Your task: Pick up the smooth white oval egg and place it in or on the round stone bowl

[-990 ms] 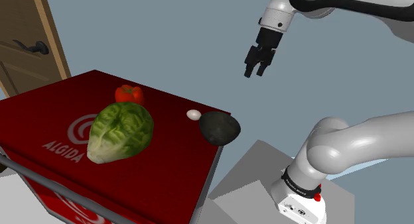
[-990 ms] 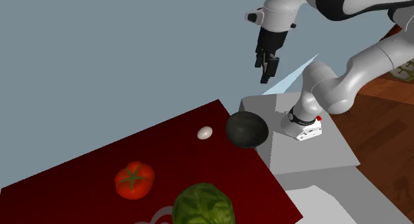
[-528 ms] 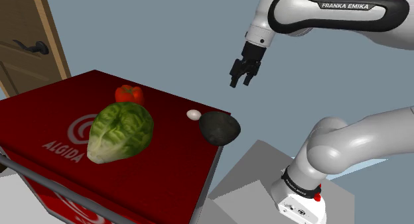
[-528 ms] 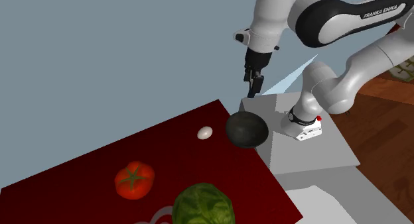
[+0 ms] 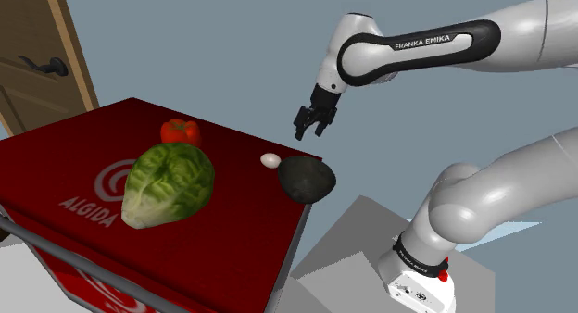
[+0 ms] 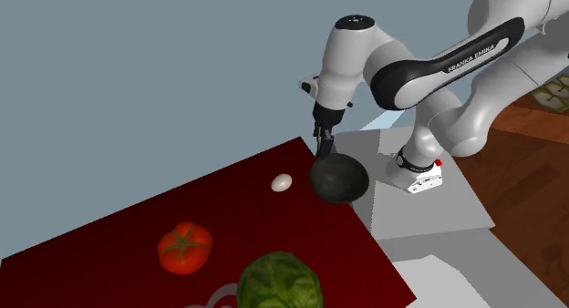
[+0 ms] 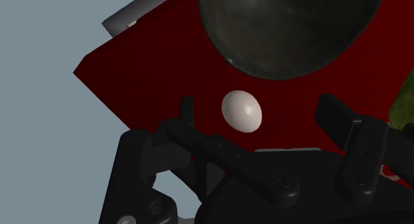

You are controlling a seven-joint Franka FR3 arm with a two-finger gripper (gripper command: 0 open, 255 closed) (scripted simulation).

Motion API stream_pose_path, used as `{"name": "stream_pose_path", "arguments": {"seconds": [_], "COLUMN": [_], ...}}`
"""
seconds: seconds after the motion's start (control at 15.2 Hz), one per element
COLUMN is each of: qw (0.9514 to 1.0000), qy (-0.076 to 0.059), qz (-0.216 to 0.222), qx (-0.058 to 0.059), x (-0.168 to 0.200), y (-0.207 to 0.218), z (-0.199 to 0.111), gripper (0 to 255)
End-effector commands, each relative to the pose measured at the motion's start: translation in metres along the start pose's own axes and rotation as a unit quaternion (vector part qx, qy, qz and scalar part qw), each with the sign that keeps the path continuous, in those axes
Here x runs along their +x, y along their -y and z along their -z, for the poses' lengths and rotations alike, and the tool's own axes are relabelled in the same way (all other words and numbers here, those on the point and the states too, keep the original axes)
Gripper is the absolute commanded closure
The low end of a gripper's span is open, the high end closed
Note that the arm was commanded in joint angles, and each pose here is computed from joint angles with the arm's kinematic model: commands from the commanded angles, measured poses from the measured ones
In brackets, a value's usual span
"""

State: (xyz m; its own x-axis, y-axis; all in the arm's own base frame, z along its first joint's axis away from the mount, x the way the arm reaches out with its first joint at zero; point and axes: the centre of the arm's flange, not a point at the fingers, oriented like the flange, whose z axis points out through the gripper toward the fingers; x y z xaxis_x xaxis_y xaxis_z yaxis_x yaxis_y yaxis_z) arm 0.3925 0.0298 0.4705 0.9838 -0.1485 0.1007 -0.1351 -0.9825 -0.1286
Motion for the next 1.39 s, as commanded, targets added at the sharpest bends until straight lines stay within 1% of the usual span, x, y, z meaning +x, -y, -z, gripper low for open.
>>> {"name": "stream_pose_path", "arguments": {"seconds": [0.0,0.53,0.59,1.06,1.32], "qw": [1.0000,0.9993,0.9992,0.9992,0.9992], "qy": [-0.008,-0.035,-0.037,-0.037,-0.037], "qz": [-0.003,-0.013,-0.013,-0.013,-0.013], "qx": [0.001,0.002,0.003,0.003,0.003], "x": [0.013,0.061,0.064,0.067,0.067], "y": [0.005,0.022,0.023,0.023,0.023], "z": [-0.026,-0.114,-0.121,-0.158,-0.161], "gripper": [0,0,0,0,0]}}
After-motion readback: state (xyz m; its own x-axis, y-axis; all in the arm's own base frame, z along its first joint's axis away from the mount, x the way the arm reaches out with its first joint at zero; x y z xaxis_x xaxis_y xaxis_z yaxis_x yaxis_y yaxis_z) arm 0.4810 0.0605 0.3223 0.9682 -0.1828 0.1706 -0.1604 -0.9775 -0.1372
